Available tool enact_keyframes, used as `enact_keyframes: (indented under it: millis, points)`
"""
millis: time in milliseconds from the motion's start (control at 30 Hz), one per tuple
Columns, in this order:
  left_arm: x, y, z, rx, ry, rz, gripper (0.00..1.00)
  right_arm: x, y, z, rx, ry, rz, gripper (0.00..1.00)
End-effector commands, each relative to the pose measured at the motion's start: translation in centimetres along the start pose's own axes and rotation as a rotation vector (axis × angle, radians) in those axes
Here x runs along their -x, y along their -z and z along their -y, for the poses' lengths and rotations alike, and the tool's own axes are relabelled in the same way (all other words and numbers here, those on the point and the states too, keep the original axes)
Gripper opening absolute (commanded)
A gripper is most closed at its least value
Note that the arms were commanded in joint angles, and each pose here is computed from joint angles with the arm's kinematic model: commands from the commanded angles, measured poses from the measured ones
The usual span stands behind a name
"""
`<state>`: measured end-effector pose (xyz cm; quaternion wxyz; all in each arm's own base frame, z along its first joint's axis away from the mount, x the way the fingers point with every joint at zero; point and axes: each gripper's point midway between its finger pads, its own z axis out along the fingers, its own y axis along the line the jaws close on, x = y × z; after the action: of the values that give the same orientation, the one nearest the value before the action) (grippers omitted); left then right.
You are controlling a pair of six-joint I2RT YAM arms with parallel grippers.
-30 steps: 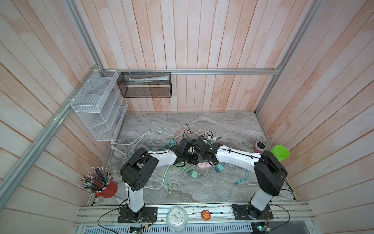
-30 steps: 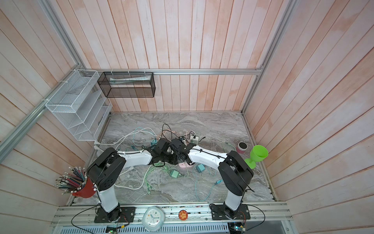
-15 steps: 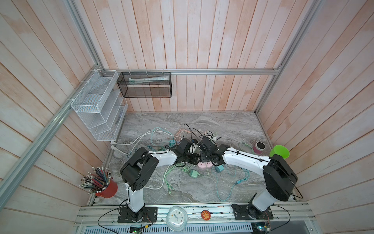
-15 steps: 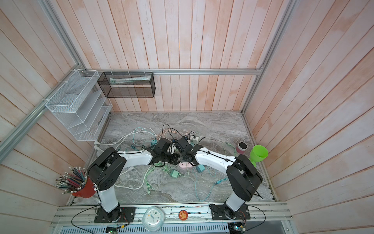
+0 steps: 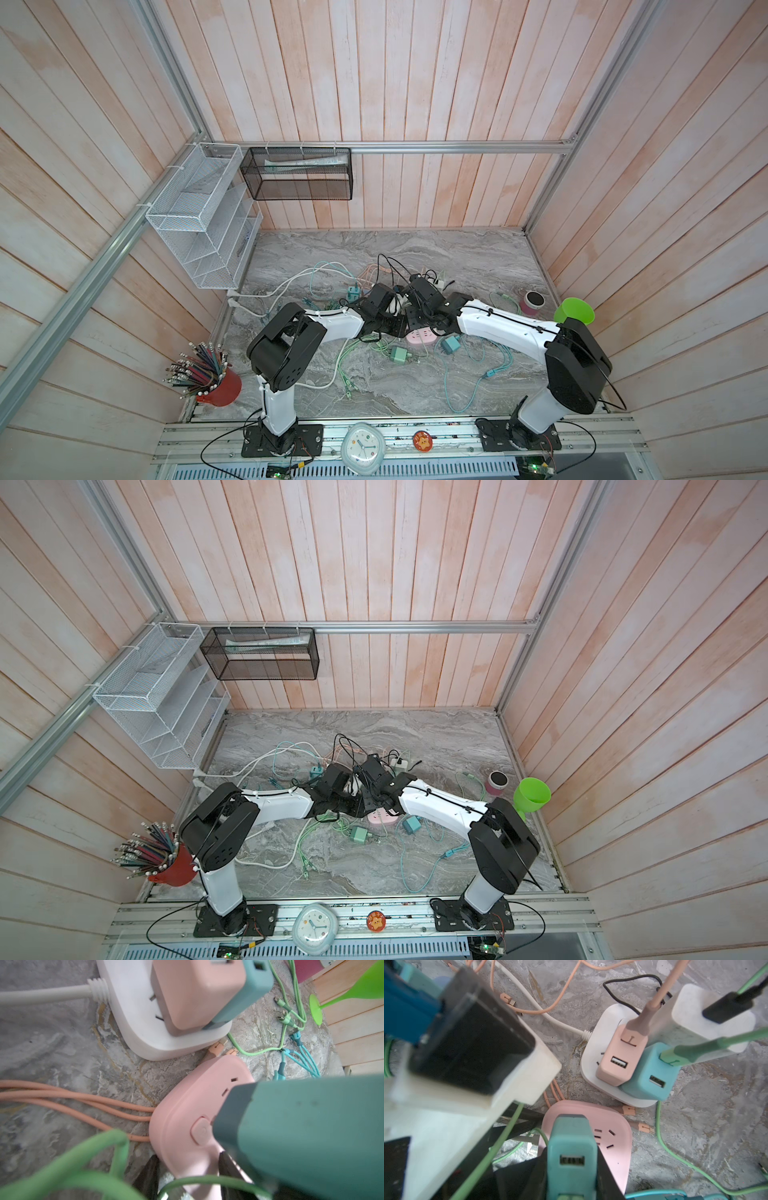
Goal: Pull the plug off the socket
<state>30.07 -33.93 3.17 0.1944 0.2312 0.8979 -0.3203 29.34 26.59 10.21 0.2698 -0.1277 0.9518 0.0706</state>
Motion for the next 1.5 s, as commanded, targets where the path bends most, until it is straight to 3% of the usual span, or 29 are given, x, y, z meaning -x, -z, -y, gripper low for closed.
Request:
enact_keyframes:
  millis: [0,367,633,900,1067,1400,1467]
  points:
    - [-11.0,-0.9,-7.2,0.281,0.061,-0.316,0.47,-0.6,1.7,0.5,0.008,0.002,0.009,0.00]
    - [-10.3,1.4,-6.2,0.287,0.053,-0.283,0.48,-3.8,2.5,3.5,0.234,-0.146,0.055,0.00]
    - [-10.0,2.8,-6.0,0.295,0.055,-0.266,0.48,-7.3,1.1,5.5,0.280,-0.259,-0.014,0.00]
    - [-10.1,4.3,-5.9,0.318,0.051,-0.258,0.48,-8.2,1.0,5.9,0.320,-0.301,-0.060,0.00]
    - [-8.0,5.8,-4.1,0.291,0.034,-0.203,0.62,-9.0,1.1,6.4,0.292,-0.309,-0.089,0.00]
    - [-2.2,11.0,2.0,0.178,-0.060,-0.031,0.79,-10.3,0.8,6.4,0.313,-0.343,-0.129,0.00]
    - [-1.4,12.3,2.8,0.166,-0.070,0.009,0.83,-10.9,0.5,6.0,0.334,-0.344,-0.152,0.04]
